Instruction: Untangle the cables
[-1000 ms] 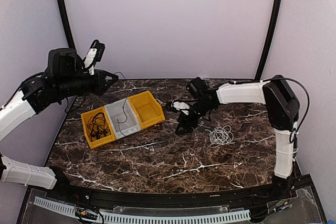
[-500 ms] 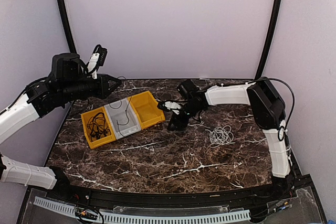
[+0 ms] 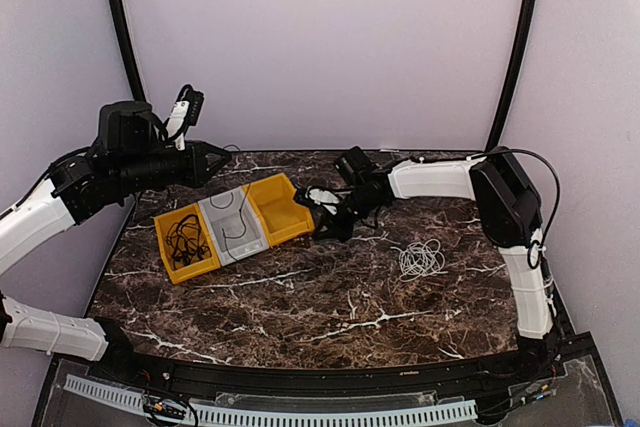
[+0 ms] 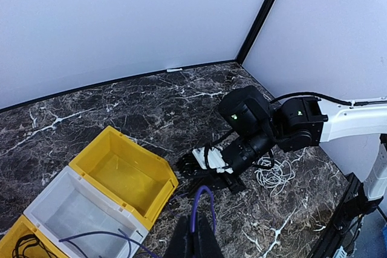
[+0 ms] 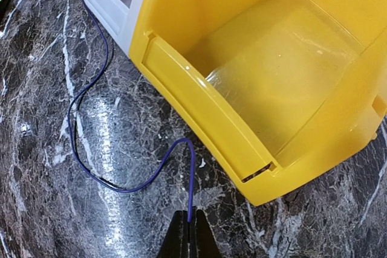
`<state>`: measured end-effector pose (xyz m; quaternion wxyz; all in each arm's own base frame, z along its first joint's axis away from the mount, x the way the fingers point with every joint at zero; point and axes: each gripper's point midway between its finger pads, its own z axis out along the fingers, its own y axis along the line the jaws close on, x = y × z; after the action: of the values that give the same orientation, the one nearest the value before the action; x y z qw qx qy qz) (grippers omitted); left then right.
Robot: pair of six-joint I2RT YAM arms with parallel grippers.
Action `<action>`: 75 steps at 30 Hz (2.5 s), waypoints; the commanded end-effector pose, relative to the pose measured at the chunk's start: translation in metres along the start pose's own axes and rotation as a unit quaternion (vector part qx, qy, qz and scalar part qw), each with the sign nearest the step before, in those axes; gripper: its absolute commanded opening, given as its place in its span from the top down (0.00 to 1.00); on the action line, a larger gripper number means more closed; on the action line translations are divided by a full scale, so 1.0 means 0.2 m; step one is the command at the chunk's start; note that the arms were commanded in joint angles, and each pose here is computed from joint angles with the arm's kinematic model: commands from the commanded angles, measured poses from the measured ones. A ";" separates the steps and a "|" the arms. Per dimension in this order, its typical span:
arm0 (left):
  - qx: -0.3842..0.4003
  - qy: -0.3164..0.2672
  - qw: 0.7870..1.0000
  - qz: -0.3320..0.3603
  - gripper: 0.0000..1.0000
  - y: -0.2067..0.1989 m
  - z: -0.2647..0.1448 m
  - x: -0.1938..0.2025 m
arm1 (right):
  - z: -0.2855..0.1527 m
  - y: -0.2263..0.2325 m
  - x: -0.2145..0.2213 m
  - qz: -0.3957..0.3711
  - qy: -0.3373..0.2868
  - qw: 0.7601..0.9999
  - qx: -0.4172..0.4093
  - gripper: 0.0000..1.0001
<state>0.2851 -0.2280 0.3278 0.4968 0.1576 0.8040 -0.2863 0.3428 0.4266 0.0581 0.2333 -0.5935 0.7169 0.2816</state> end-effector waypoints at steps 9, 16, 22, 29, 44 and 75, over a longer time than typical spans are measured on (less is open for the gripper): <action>-0.060 -0.111 0.992 0.008 1.00 0.04 -0.31 -0.32 | -0.27 0.49 -0.47 -0.106 -0.092 0.988 -0.069 1.00; -0.099 -0.233 0.967 0.005 1.00 0.06 -0.56 -0.63 | -0.25 0.54 -0.76 -0.123 -0.132 0.983 -0.046 1.00; -0.162 -0.282 0.945 0.033 1.00 0.12 -0.58 -0.80 | -0.12 0.36 -0.92 -0.102 -0.160 0.982 0.003 1.00; -0.228 -0.276 0.929 0.099 1.00 0.19 -0.38 -0.88 | 0.06 0.18 -0.98 -0.079 -0.178 0.980 0.048 1.00; -0.188 -0.309 0.926 0.105 1.00 0.16 -0.12 -1.13 | 0.23 0.20 -0.83 -0.061 -0.146 0.986 0.051 0.92; -0.109 -0.150 0.982 0.041 1.00 0.37 0.18 -0.52 | -0.76 0.31 -0.19 -0.080 -0.085 0.986 0.122 0.41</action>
<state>0.4306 -0.1957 0.3796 0.6456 0.0976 0.7406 -0.1588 0.2799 0.4087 0.1955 0.3709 -0.5970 0.6647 0.2533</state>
